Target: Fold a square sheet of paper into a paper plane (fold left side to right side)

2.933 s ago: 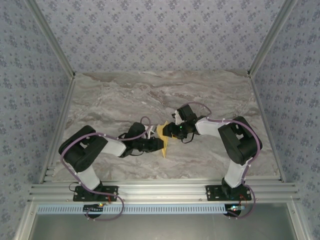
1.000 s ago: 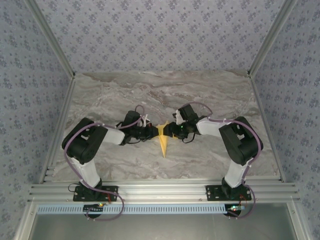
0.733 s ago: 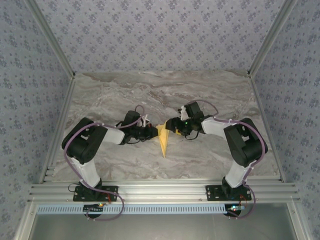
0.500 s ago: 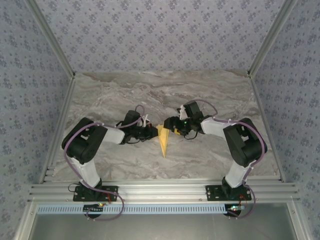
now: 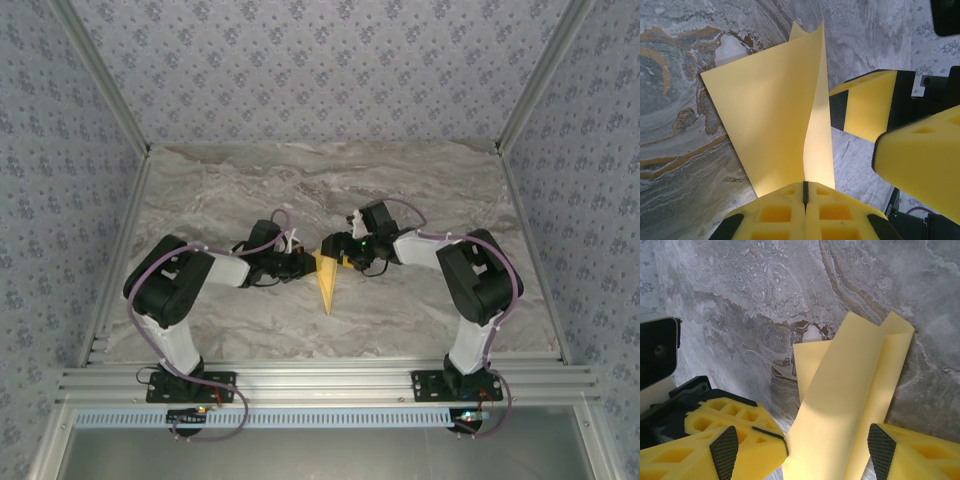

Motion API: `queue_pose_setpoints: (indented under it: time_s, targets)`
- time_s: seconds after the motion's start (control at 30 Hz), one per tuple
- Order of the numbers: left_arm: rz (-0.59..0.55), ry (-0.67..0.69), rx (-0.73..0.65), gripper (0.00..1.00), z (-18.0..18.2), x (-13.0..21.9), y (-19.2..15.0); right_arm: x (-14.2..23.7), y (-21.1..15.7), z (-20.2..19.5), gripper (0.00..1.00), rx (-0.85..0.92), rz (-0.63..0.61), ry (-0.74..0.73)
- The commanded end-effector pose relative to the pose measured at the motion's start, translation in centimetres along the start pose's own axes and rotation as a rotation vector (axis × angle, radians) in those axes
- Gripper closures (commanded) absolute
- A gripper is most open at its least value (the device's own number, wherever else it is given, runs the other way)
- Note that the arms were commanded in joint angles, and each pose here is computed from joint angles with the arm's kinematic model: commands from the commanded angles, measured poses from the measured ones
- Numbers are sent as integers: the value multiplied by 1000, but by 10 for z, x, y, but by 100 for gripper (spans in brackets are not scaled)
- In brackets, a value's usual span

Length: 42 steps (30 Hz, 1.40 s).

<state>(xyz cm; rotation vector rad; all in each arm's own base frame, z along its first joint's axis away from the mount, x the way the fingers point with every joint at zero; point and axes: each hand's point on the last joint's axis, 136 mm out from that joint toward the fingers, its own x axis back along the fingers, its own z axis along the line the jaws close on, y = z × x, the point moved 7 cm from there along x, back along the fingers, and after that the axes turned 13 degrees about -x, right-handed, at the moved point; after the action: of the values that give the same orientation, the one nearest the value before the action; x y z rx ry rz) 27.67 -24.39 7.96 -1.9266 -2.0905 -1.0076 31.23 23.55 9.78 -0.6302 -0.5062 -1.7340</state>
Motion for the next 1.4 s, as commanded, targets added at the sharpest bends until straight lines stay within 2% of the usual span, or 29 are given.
queue_pose_setpoints:
  time_s: [0.0,0.6,1.37]
  targets:
    - [-6,3,-28,100,-1,0,6,-6,2,5,26,-6,11,3]
    - [0,39,-38,100,6,-2,11,-16,-5,-9,26,2,55,-122]
    - [36,64,-18,100,22,-12,4,-15,-7,-6,26,26,63,-115]
